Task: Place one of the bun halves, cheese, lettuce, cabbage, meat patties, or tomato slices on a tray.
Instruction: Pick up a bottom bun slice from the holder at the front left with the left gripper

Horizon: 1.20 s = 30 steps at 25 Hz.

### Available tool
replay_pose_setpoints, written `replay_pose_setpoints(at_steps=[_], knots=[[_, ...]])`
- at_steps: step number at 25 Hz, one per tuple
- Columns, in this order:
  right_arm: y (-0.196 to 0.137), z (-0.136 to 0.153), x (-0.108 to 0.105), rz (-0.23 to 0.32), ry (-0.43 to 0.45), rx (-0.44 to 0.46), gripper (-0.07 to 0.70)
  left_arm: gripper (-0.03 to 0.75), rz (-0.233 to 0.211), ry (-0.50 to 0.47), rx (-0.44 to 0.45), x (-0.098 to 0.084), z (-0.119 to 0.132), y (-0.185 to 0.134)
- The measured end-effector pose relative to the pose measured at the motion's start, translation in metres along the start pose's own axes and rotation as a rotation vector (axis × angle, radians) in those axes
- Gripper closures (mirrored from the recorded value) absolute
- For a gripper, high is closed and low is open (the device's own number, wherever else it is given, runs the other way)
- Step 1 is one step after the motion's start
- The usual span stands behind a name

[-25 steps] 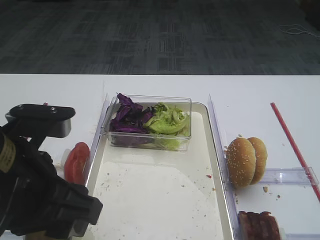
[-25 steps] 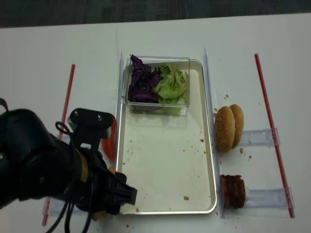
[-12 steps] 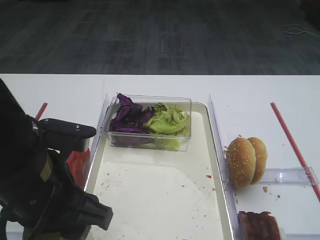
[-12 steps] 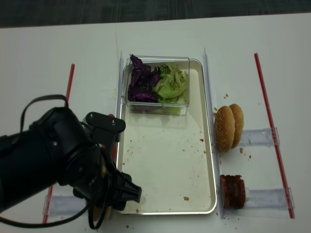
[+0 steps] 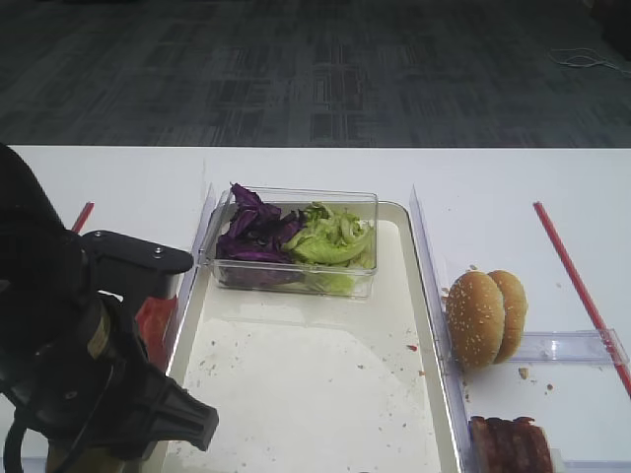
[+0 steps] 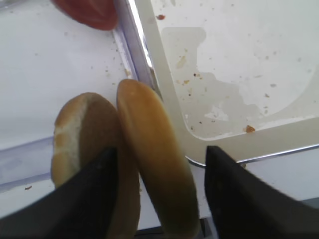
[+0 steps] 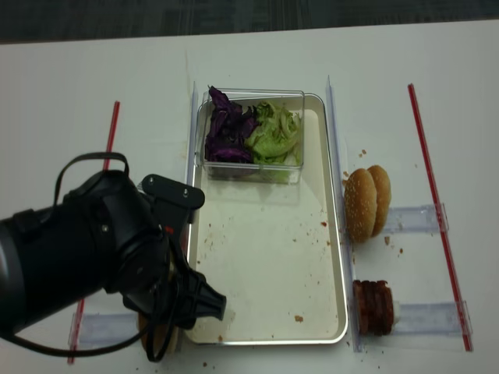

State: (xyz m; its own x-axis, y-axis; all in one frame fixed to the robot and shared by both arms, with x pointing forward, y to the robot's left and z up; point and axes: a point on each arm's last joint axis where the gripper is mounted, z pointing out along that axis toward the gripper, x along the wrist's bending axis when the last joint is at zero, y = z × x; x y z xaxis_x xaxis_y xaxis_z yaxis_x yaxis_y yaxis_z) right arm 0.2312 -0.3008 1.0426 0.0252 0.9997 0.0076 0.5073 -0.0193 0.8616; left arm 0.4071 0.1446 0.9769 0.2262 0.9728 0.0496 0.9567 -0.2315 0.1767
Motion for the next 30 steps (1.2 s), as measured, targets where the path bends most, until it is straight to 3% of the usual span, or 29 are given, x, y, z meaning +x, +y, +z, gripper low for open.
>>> replay_pose_setpoints(at_steps=[8, 11, 20, 30], knots=[[0.000, 0.000, 0.000, 0.000, 0.000, 0.000, 0.024, 0.566, 0.000, 0.009, 0.008, 0.001, 0.000, -0.001], [0.000, 0.000, 0.000, 0.000, 0.000, 0.000, 0.024, 0.620, 0.001, 0.010, 0.008, 0.001, 0.000, -0.001], [0.000, 0.000, 0.000, 0.000, 0.000, 0.000, 0.024, 0.650, -0.005, 0.009, 0.002, 0.000, -0.005, 0.003], [0.000, 0.000, 0.000, 0.000, 0.000, 0.000, 0.024, 0.652, -0.024, -0.026, -0.064, -0.009, -0.034, 0.025]])
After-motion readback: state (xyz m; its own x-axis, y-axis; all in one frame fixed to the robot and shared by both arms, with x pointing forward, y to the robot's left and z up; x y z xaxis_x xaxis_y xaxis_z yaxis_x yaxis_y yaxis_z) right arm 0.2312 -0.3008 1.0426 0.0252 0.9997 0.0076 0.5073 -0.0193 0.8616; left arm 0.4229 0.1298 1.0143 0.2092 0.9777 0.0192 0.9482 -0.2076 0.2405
